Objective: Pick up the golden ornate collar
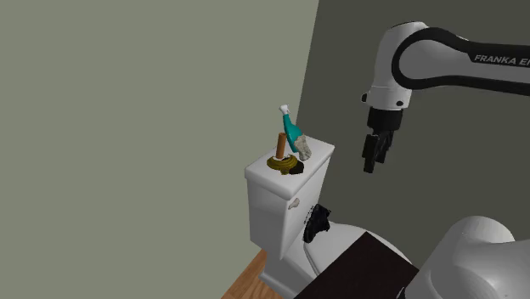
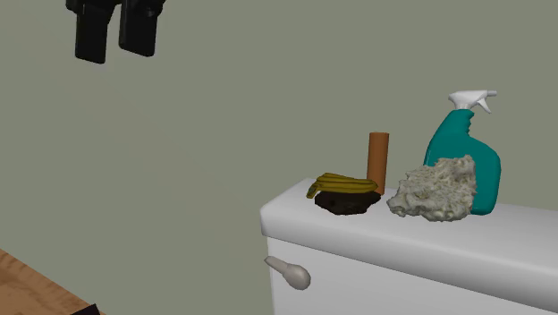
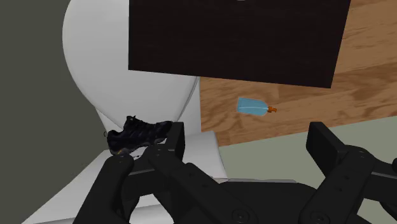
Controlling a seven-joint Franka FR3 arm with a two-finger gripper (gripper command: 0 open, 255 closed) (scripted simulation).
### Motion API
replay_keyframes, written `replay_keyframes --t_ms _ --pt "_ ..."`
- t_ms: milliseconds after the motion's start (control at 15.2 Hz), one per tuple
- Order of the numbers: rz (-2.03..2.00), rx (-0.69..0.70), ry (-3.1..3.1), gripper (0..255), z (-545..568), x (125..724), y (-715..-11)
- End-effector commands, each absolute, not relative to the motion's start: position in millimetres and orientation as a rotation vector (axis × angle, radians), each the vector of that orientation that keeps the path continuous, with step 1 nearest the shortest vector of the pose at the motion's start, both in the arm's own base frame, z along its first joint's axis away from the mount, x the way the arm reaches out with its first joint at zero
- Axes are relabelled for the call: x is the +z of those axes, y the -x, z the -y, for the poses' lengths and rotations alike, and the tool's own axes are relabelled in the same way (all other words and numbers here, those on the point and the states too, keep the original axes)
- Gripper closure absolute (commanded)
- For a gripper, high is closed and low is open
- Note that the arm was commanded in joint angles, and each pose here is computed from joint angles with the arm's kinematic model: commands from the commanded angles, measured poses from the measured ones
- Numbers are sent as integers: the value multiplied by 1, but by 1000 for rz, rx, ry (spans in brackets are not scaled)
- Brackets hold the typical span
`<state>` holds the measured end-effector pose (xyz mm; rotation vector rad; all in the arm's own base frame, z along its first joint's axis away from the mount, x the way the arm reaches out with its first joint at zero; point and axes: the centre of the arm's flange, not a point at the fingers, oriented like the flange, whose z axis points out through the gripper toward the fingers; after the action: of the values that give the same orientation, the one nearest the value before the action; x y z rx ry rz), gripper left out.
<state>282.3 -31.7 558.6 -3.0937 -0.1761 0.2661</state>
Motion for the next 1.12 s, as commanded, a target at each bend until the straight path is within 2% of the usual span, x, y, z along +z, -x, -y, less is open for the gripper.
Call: replay_keyframes --t_ms 0,1056 --pt "176 266 3094 0 32 559 -282" --pt "101 167 3107 0 67 482 -466"
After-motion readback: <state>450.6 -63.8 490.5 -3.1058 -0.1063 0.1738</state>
